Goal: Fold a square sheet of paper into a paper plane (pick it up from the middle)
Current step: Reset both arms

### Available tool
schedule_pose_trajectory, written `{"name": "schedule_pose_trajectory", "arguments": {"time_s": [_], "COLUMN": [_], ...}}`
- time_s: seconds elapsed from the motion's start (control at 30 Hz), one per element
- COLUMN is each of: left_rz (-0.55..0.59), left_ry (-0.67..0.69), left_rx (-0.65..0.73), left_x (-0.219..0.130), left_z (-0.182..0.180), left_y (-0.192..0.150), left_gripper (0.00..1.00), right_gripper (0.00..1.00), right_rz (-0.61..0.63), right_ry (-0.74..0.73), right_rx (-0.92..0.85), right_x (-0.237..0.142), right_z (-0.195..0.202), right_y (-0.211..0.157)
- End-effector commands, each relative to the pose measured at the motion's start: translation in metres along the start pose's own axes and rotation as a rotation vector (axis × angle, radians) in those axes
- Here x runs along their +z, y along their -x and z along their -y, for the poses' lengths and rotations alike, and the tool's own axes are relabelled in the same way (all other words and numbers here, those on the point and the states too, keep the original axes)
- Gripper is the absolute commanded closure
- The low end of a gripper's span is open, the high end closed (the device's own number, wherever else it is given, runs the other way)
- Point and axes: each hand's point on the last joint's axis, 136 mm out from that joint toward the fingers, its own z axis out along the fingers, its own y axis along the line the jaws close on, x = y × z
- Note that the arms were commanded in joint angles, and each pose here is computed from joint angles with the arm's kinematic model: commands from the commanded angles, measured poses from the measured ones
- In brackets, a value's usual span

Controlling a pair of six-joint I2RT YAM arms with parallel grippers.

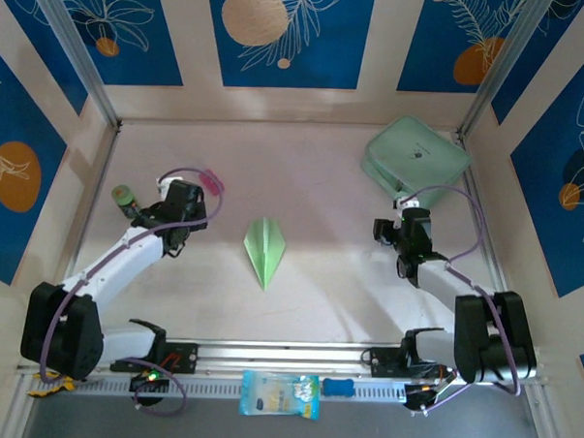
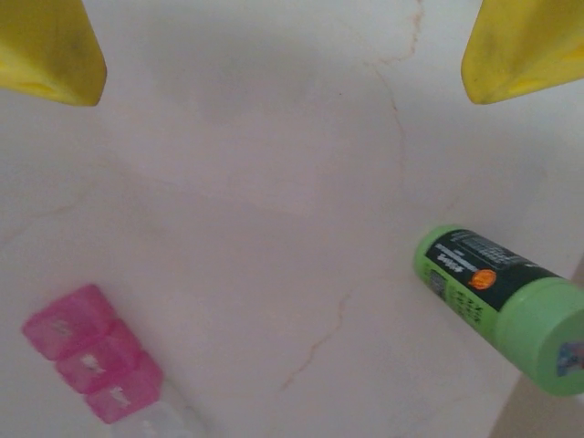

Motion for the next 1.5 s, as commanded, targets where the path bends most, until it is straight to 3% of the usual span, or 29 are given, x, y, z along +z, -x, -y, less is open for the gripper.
{"name": "schedule_pose_trajectory", "arguments": {"time_s": [0.0,0.3,0.4,0.77,0.8,0.97,1.1,1.3,1.47], "left_rz": [0.103,0.222,0.249,0.389,0.401,0.463,0.506,0.584,0.462], "left_ry": [0.072,0.074,0.020,-0.149,-0.148,-0.168,-0.150,-0.285,-0.209], "left_rx": [0.011,0.055,0.075,0.126,0.141,0.181,0.126,0.153,0.059], "left_x": [0.009,0.024,0.032,0.040,0.039,0.033,0.043,0.054,0.075], "left_z": [-0.024,-0.024,-0.011,0.026,0.027,0.029,0.017,0.035,0.013], "left_y": [0.015,0.016,0.017,0.029,0.031,0.036,0.031,0.014,0.016], "left_gripper": [0.01,0.00,0.01,0.01,0.00,0.00,0.00,0.00,0.01], "right_gripper": [0.37,0.38,0.38,0.31,0.00,0.01,0.01,0.01,0.01], "right_rz": [0.181,0.209,0.259,0.227,0.224,0.230,0.231,0.230,0.229], "right_ry": [0.110,0.197,0.194,0.167,0.166,0.145,0.141,0.143,0.147], "right_rx": [-0.007,-0.012,-0.023,0.016,0.018,0.017,0.016,0.019,0.018], "right_x": [0.000,0.010,0.016,0.030,0.030,0.030,0.030,0.030,0.030], "right_z": [-0.013,-0.015,-0.014,-0.005,-0.005,-0.003,-0.003,-0.003,-0.003], "right_y": [0.046,0.052,0.045,0.039,0.039,0.039,0.039,0.039,0.039]}}
